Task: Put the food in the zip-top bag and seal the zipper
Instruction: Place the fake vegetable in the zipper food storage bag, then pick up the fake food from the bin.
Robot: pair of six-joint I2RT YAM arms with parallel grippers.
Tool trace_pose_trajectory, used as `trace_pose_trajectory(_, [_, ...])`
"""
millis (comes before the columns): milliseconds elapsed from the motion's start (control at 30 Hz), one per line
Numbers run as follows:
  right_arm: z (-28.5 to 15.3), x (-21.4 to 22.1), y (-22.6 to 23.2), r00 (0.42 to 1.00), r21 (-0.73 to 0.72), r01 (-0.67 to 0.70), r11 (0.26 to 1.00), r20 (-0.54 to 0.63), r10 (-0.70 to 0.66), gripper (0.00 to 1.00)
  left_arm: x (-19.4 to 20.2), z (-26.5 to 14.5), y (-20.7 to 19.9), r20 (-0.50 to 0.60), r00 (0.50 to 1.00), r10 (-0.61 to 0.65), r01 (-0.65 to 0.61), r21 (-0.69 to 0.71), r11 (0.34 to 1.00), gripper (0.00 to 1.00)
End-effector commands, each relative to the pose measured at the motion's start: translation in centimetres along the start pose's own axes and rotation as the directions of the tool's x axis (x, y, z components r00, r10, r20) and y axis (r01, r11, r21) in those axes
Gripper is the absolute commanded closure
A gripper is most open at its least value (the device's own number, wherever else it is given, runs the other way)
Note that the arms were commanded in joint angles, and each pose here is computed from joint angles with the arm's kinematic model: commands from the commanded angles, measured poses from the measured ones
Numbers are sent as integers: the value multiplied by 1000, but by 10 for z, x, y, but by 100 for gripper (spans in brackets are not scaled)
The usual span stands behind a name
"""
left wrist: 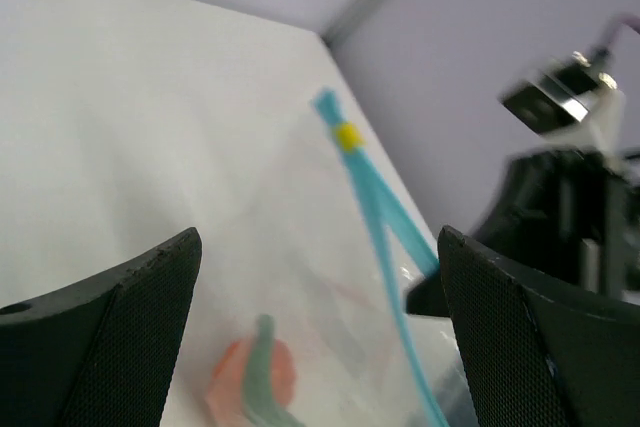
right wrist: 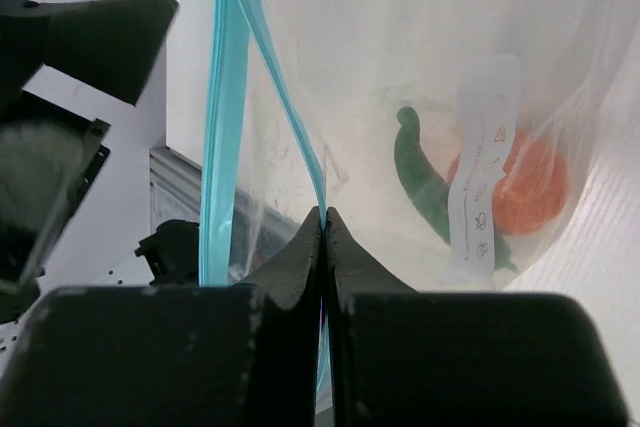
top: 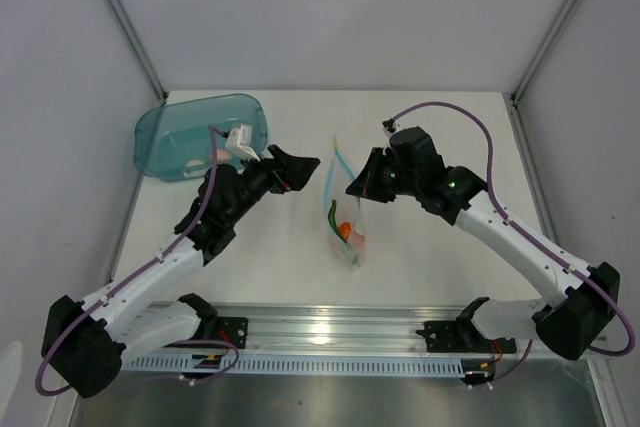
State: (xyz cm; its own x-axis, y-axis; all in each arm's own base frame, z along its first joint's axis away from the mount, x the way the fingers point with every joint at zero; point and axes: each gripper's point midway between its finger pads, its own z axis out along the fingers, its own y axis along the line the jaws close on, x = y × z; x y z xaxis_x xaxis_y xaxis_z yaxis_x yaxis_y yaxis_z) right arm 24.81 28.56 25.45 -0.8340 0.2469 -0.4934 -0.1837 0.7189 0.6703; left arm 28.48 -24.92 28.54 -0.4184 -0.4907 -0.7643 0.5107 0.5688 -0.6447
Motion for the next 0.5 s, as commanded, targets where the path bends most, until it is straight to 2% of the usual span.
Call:
trace_pose_trajectory(0, [-3,-2,-8,999,21,35,999,26,-35,100,-48,-14,43,184,981,57,2,-308,951,0])
trace_pose_trajectory(100, [-2,-2,-13,999,38,46,998,27,-47,100,-64,-25,65,207,977,56,42,-443,896,1])
trace_pose_trajectory(200, [-1,-3,-16,998,49,61,997,27,-62,100,-81,-37,105,230,972,38,106,-580,807,0])
trace_pose_trajectory(267, [0,-2,-17,997,47,74,996,22,-75,100,-84,-39,123,234,972,6,144,-617,774,1])
trace_pose_trajectory(367, [1,-4,-17,996,46,90,995,20,-91,100,-89,-41,153,236,971,-39,191,-667,721,6])
trace_pose_trajectory(467, [1,-6,-20,994,52,106,993,22,-108,100,-100,-48,177,246,968,-54,223,-739,636,10])
